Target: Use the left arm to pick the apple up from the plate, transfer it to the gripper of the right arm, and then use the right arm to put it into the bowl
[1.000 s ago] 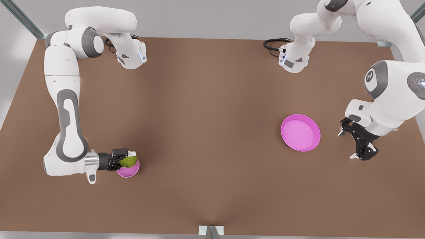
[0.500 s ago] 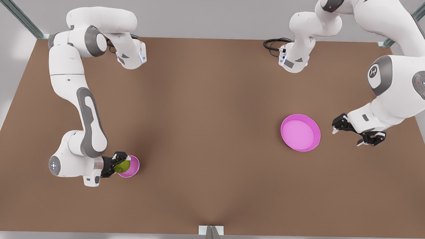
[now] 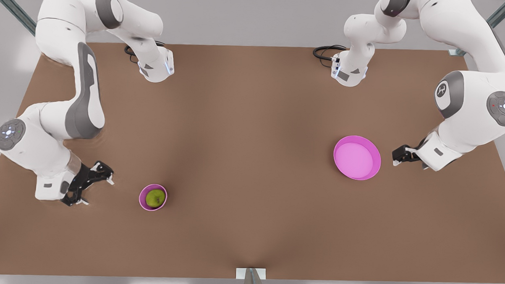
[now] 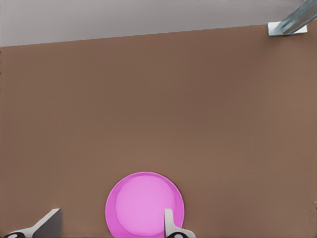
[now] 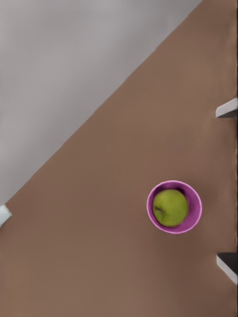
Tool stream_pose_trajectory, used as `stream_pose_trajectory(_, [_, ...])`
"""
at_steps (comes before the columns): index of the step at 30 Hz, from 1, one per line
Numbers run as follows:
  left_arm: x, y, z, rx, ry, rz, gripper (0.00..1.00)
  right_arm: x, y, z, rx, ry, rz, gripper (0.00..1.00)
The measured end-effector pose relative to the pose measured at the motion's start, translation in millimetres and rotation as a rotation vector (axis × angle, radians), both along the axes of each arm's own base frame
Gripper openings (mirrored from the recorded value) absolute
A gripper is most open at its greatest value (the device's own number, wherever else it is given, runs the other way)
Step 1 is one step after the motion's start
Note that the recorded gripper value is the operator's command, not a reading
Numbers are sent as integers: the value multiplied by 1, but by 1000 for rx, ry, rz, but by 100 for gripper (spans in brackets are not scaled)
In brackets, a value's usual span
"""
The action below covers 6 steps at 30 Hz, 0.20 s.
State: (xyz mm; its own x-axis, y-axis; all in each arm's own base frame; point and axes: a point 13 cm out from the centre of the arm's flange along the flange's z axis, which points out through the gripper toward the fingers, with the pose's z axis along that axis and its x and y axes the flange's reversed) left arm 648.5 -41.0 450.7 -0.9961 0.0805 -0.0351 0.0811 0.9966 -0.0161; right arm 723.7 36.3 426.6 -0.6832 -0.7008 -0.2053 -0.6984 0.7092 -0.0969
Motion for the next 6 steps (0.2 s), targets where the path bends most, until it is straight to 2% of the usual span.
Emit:
stream_pose_trajectory(1, [0, 0, -1, 0, 0, 15, 100, -24, -12, 42, -41, -17, -48, 100])
stream_pose_trajectory(3, [1, -2, -1, -1, 0, 41, 100, -71, -34, 53, -93, 49, -148, 100])
stream_pose_trajectory(6, [1, -5, -1, -3, -2, 74, 100, -96, -41, 36, -110, 152, -263, 100])
